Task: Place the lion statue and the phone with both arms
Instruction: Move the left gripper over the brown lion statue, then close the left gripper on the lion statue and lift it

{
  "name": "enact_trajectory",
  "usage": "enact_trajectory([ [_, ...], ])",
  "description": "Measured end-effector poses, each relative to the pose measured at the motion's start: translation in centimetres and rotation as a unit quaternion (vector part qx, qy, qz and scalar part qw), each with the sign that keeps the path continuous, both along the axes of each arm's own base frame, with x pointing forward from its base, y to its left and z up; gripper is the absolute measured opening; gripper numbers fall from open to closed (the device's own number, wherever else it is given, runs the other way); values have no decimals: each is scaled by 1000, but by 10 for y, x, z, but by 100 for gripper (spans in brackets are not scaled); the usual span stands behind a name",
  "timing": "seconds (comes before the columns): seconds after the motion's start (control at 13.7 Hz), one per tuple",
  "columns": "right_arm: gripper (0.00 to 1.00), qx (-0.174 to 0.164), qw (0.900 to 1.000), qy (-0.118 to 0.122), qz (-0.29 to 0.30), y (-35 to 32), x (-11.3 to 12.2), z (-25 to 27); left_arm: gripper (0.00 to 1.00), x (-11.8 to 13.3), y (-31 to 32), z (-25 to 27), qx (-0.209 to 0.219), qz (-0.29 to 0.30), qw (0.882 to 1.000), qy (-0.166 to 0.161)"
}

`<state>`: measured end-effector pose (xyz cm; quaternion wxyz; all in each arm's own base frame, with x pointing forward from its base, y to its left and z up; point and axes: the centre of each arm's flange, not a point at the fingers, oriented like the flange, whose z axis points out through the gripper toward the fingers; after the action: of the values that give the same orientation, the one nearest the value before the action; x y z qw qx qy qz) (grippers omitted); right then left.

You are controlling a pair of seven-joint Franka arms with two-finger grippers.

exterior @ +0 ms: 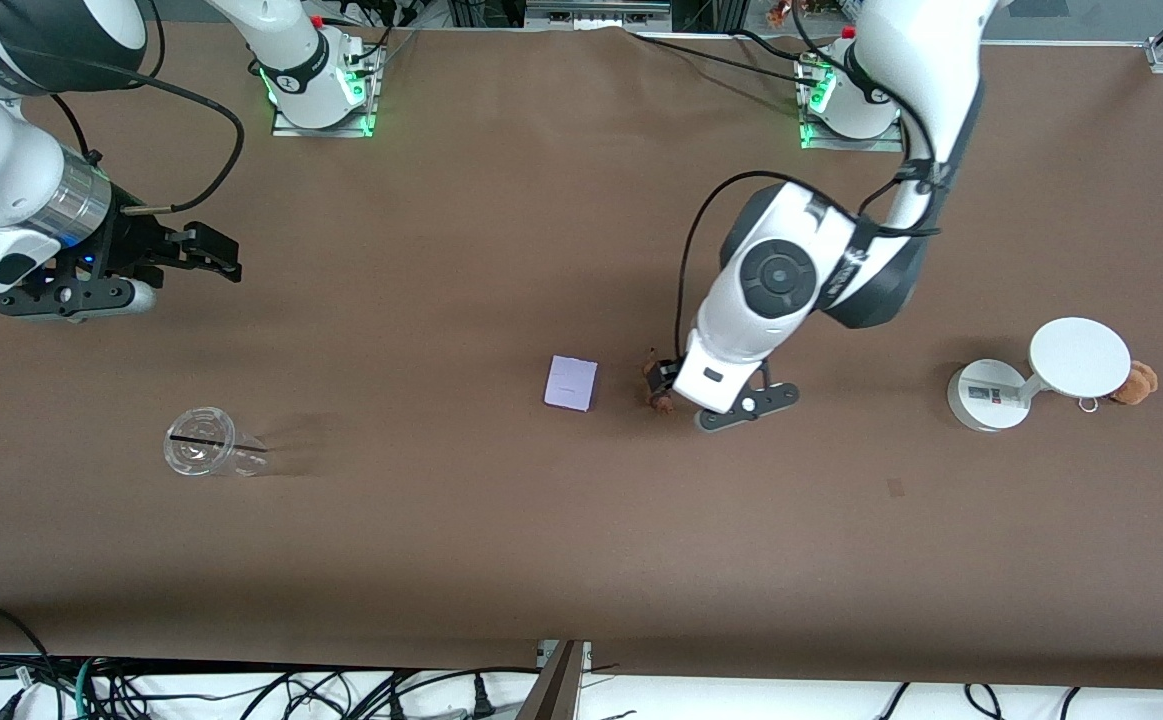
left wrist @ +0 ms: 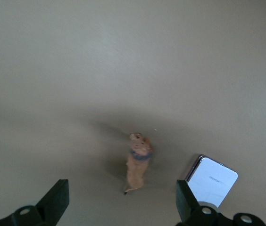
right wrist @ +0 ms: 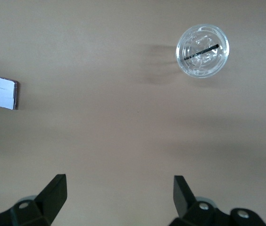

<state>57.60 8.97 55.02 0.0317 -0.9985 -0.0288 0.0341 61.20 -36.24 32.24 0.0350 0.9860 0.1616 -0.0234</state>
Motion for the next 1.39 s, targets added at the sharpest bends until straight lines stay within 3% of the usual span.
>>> enact_trajectory([
  [0.44,100,0,1000,0,0,1,0,0,100,-26,-25,-70,25,-40,998,-44],
  [0.73,100,0,1000,0,0,1,0,0,100,-26,-27,-88,18,-41,997,-59],
  [1.39,100,0,1000,0,1,1,0,0,97,-28,-28,-104,27,-51,996,-61],
])
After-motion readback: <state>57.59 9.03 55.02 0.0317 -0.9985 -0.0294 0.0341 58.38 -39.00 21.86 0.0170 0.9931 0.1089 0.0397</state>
